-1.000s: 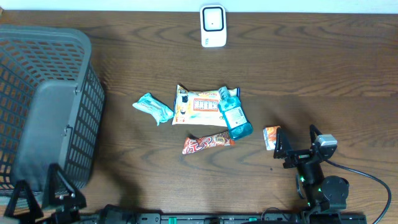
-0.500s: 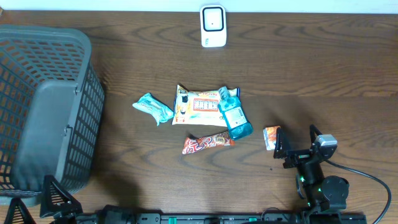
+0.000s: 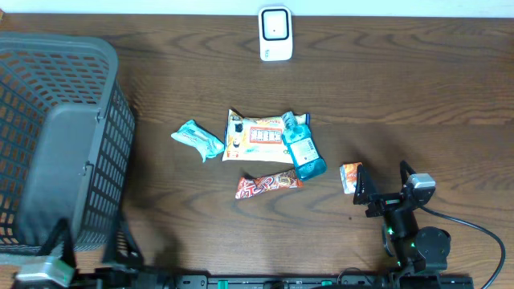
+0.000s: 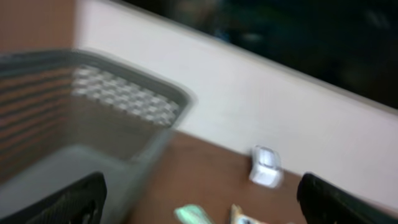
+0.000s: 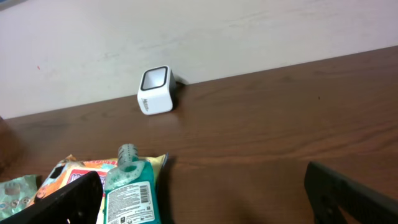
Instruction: Scan the item barcode
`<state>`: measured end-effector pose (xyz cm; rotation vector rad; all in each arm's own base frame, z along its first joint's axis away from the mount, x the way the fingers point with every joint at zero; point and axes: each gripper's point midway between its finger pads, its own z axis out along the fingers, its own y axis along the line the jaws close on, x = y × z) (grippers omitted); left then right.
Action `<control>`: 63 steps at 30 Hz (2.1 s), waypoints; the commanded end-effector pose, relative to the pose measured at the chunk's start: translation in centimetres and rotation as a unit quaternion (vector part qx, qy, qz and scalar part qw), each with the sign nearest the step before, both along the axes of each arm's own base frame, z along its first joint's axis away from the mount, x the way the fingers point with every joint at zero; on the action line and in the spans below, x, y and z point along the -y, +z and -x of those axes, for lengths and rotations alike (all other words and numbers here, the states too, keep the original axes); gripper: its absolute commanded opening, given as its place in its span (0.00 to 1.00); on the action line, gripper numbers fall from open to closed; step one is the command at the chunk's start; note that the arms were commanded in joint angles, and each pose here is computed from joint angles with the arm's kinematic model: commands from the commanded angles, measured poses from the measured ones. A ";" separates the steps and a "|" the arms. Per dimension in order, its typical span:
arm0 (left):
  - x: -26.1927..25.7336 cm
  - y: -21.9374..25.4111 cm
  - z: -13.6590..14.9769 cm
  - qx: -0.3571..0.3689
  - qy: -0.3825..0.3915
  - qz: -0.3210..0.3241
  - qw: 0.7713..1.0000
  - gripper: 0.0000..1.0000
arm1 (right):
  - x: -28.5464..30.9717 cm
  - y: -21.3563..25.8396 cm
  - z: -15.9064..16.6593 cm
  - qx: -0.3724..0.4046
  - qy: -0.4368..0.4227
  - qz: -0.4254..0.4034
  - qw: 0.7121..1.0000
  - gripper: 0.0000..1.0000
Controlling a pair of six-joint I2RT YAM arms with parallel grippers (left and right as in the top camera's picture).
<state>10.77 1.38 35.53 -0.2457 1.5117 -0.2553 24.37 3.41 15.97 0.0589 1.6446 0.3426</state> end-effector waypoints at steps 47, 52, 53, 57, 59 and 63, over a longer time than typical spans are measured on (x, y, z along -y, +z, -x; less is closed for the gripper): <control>5.6 -16.9 -1.7 -0.275 -0.150 -0.041 0.949 0.98 | -0.2 -0.1 0.0 -0.001 0.003 -0.002 1.000 0.99; 5.6 -16.9 -1.7 -0.274 -0.150 -0.041 0.949 0.98 | -0.2 -0.1 0.0 -0.001 0.003 -0.002 1.000 0.99; 5.6 -16.9 -1.7 -0.274 -0.150 -0.041 0.949 0.98 | -0.2 -0.1 0.0 -0.001 0.003 -0.002 1.000 0.99; 5.6 -16.9 -1.7 -0.274 -0.150 -0.041 0.949 0.98 | -0.2 -0.1 0.0 -0.001 0.003 -0.002 1.000 0.99; 5.6 -16.9 -1.7 -0.274 -0.150 -0.041 0.949 0.98 | -0.2 -0.1 0.0 -0.001 0.003 -0.002 1.000 0.99; 5.6 -16.9 -1.7 -0.274 -0.150 -0.041 0.949 0.98 | -0.2 -0.1 0.0 -0.001 0.003 -0.002 1.000 0.99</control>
